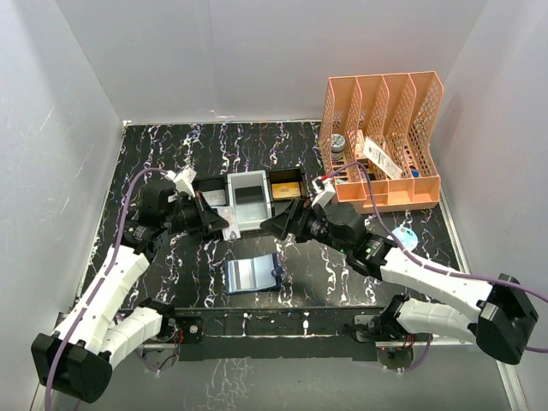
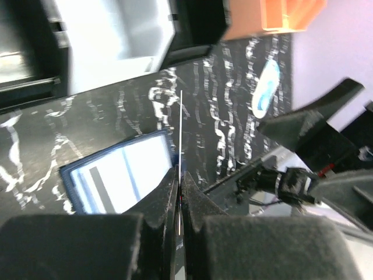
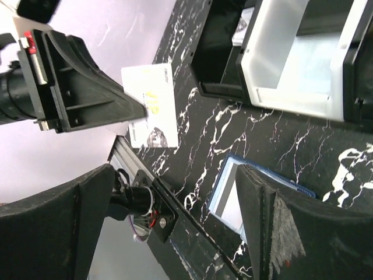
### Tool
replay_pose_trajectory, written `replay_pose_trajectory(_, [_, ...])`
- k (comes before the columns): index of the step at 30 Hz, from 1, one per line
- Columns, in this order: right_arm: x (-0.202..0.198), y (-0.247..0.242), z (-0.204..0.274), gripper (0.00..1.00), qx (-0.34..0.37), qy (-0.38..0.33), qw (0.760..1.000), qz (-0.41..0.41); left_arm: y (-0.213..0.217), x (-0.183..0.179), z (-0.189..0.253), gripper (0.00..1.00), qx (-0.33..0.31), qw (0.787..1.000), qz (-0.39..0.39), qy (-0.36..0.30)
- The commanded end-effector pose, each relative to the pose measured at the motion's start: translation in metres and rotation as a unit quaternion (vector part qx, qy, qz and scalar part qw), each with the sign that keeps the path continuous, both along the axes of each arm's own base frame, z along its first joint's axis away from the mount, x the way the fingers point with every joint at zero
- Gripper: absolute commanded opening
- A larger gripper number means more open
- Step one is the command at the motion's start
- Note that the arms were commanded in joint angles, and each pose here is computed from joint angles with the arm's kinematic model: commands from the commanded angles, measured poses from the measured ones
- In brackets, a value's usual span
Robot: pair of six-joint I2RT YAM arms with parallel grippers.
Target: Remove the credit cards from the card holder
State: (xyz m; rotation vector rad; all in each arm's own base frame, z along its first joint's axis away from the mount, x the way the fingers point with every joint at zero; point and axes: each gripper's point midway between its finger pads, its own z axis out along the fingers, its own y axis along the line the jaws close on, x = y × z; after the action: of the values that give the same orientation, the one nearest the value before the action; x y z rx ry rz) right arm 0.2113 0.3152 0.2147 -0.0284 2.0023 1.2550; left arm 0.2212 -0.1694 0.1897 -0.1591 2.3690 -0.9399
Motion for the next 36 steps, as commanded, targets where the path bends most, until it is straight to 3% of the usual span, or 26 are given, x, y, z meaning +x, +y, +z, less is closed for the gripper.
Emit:
replay_pose_trajectory(1, [0.012, -0.005, 0.030, 0.84, 0.020, -0.046, 0.999, 0.003, -0.032, -0.017, 0.031, 0.00, -0.108, 0.988, -0.109, -0.035])
replay_pose_trajectory(4, [0.010, 0.006, 0.032, 0.81, 0.032, -0.033, 0.997, 0.054, -0.039, -0.021, 0.039, 0.00, -0.146, 0.981, -0.120, -0.051])
replay_pose_trajectory(12, [-0.011, 0.040, 0.039, 0.60, 0.088, -0.014, 0.980, 0.179, -0.049, -0.030, 0.049, 0.00, -0.213, 0.965, -0.137, -0.059])
replay_pose_trajectory(25, [-0.011, 0.038, 0.046, 0.48, 0.150, 0.003, 0.964, 0.218, -0.053, -0.040, 0.051, 0.00, -0.231, 0.957, -0.171, -0.048])
replay_pose_trajectory(31, [-0.017, 0.041, 0.049, 0.31, 0.161, 0.010, 0.953, 0.258, -0.056, -0.042, 0.053, 0.00, -0.250, 0.950, -0.179, -0.045])
replay_pose_trajectory(36, [-0.021, 0.043, 0.051, 0.23, 0.175, 0.017, 0.944, 0.278, -0.057, -0.042, 0.056, 0.00, -0.257, 0.949, -0.179, -0.045])
